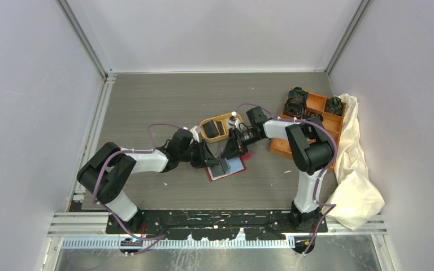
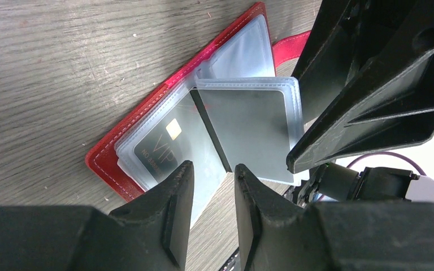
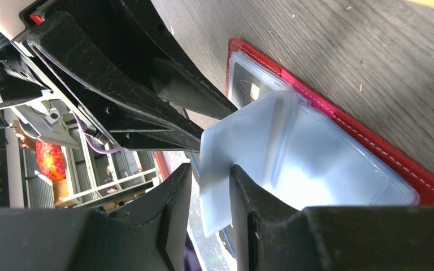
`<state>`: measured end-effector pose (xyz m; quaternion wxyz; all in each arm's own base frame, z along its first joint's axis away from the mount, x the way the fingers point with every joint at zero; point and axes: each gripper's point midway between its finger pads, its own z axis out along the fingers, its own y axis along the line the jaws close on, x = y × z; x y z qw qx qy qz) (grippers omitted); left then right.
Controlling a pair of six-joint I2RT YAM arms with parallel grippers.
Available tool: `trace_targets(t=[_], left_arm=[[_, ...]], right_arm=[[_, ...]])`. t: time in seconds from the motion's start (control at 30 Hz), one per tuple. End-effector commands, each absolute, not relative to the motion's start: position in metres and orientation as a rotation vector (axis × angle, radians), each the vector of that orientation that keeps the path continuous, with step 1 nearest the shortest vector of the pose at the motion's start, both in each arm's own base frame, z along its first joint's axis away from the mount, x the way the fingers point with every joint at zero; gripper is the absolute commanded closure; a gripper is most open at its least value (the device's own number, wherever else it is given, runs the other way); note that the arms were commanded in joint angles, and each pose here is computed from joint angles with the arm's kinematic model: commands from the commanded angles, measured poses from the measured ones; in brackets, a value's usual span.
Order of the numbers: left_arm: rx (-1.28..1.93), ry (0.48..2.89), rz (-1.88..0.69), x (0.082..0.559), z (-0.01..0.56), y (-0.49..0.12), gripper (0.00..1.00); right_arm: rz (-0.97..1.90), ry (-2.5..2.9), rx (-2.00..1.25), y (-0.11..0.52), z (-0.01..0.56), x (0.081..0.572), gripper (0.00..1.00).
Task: Put the credit cards into the card holder
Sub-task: Turn over the card slot in the card holder.
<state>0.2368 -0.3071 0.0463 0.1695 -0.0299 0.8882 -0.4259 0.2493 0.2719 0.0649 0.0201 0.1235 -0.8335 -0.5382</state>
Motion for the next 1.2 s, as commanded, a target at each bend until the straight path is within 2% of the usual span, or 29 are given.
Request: trace_targets(t=[0.0, 0.53, 1.17], left_arm=[[-0.045, 2.455, -1.261, 0.246, 0.061, -0.318, 0.66], [-0.047, 2.459, -1.254, 0.244, 0.059, -0.314, 0.63], [-0.066, 2.469, -1.235, 0.245, 0.054, -0.307, 0.63]], right_arm=[[-1.735, -2.559, 0.441, 0.278, 0.080, 0.251, 0.63], [-1.725, -2.528, 0.511, 0.282, 0.083, 0.242, 0.58], [-1.623, -2.619, 0.647, 0.276, 0.080, 0.242, 0.69]])
